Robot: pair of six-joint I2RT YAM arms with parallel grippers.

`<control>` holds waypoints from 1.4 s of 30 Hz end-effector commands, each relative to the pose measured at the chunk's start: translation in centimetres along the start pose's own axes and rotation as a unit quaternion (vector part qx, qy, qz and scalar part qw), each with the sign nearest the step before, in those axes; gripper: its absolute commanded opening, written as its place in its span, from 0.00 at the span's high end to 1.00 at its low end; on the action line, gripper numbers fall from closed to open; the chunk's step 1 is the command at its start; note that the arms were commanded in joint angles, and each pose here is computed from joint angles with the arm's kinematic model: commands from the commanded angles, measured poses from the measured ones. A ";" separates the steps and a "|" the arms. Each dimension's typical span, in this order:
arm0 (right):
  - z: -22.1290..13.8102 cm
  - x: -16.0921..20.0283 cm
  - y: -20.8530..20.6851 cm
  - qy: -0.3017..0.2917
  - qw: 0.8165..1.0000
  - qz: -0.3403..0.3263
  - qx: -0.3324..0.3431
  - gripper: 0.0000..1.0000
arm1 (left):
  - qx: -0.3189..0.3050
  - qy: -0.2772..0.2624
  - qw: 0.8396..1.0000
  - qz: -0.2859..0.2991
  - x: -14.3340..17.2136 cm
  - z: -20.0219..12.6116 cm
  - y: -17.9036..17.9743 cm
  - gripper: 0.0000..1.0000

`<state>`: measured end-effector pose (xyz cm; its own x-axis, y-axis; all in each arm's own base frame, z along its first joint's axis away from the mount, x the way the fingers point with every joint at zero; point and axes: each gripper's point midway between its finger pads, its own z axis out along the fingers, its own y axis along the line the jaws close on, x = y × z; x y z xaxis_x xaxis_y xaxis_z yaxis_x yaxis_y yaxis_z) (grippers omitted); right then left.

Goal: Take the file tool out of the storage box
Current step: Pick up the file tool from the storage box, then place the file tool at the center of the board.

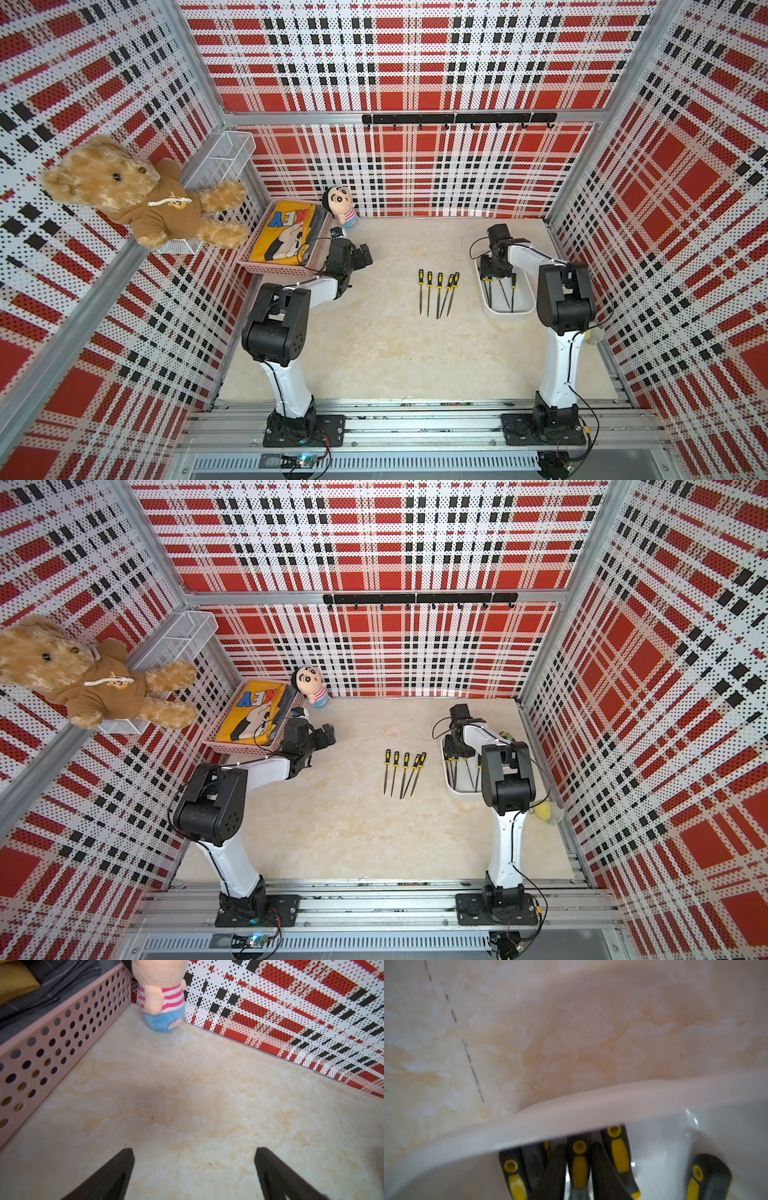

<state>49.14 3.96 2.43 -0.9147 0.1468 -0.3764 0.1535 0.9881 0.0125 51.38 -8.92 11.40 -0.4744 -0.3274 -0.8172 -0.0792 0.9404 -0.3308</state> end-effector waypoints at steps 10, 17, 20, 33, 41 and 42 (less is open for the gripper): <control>-0.7 1.4 -0.6 0.022 1.000 0.016 0.013 0.89 | -0.003 -0.006 1.000 0.000 -0.4 -0.3 0.5 0.03; -9.3 -5.5 1.7 -0.083 0.997 0.007 -0.001 0.89 | 0.000 -0.008 1.000 -0.001 -0.7 -0.3 0.2 0.03; -12.2 -6.9 4.8 -0.114 0.993 -0.008 -0.028 0.89 | -0.001 -0.009 1.000 0.000 -0.9 -0.3 0.2 0.03; -12.0 -0.8 24.4 -0.076 0.980 -0.025 -0.180 0.92 | 0.007 -0.010 1.000 0.000 -1.2 -0.2 -0.2 0.02; -7.6 2.4 26.4 -0.036 0.986 0.025 -0.163 0.93 | -0.001 -0.008 1.000 0.001 -1.0 -0.4 0.7 0.02; -7.1 2.5 26.3 -0.035 0.986 0.031 -0.159 0.93 | -0.002 -0.007 1.000 0.000 -0.9 -0.5 0.8 0.02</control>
<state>47.41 31.07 9.11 -0.8928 0.1249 -0.4328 -0.0118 0.9540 0.2997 51.45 -8.49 11.38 -0.4735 -0.3287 -0.8172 -0.0831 0.9403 -0.3300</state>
